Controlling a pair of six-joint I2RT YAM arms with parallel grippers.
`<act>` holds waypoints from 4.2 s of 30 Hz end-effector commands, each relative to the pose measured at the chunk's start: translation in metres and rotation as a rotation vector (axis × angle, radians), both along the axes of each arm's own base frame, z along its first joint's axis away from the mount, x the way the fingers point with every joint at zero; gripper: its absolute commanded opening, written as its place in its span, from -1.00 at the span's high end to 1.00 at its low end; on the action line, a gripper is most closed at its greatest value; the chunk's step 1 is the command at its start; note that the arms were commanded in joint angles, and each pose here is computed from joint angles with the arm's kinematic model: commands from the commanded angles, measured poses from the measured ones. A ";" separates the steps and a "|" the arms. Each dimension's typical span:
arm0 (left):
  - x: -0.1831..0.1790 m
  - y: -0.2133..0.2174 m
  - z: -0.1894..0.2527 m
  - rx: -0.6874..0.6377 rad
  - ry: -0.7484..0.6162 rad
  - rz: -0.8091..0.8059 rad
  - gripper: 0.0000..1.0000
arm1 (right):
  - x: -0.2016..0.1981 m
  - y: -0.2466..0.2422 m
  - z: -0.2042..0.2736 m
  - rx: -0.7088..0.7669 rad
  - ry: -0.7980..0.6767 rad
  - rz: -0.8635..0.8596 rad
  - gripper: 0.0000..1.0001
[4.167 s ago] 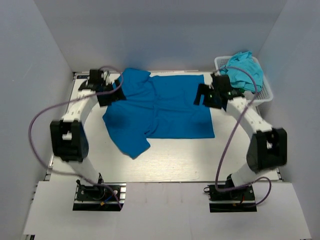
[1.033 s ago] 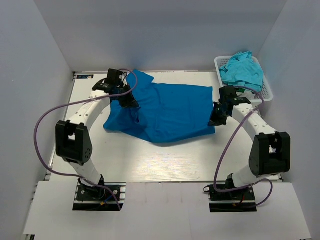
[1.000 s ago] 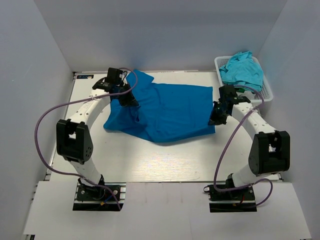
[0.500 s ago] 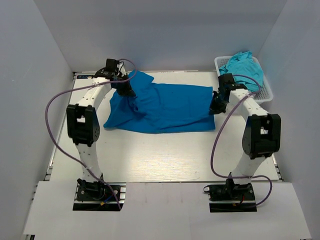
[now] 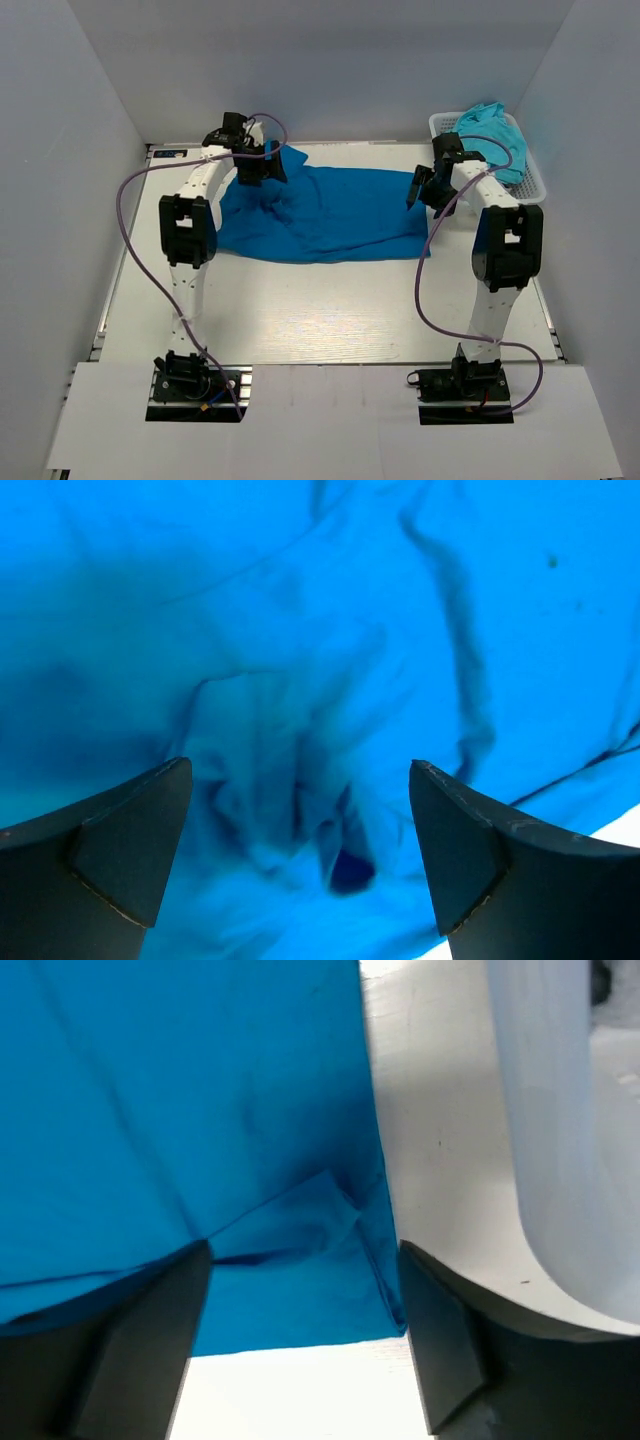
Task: Fold and stack the t-shirts
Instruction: Fold the flattened tshirt in 1/3 of the way, then grap the side of the flattened tshirt furthest away from the robot with both arms
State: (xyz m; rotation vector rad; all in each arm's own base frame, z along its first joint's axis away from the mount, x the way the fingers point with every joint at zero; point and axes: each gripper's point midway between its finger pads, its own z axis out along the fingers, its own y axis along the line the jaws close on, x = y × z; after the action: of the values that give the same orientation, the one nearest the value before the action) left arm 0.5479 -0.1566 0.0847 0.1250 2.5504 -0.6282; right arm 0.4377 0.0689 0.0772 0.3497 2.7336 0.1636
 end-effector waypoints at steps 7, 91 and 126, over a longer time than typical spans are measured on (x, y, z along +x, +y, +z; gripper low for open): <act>-0.056 0.036 0.090 0.039 -0.096 0.126 -0.99 | -0.039 0.025 0.031 0.106 -0.097 0.107 -0.81; -0.267 0.087 0.069 -0.137 0.114 0.575 -0.99 | -0.111 0.090 0.009 0.186 -0.248 0.151 -0.81; -0.212 -0.087 -0.023 0.125 0.246 0.140 -0.99 | -0.163 0.038 0.017 0.084 -0.309 0.071 -0.81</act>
State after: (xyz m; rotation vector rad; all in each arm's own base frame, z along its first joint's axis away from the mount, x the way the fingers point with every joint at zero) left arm 0.3299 -0.2398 0.0653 -0.1527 2.7973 -0.5293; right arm 0.2708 0.1105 0.0827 0.2289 2.4739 0.3334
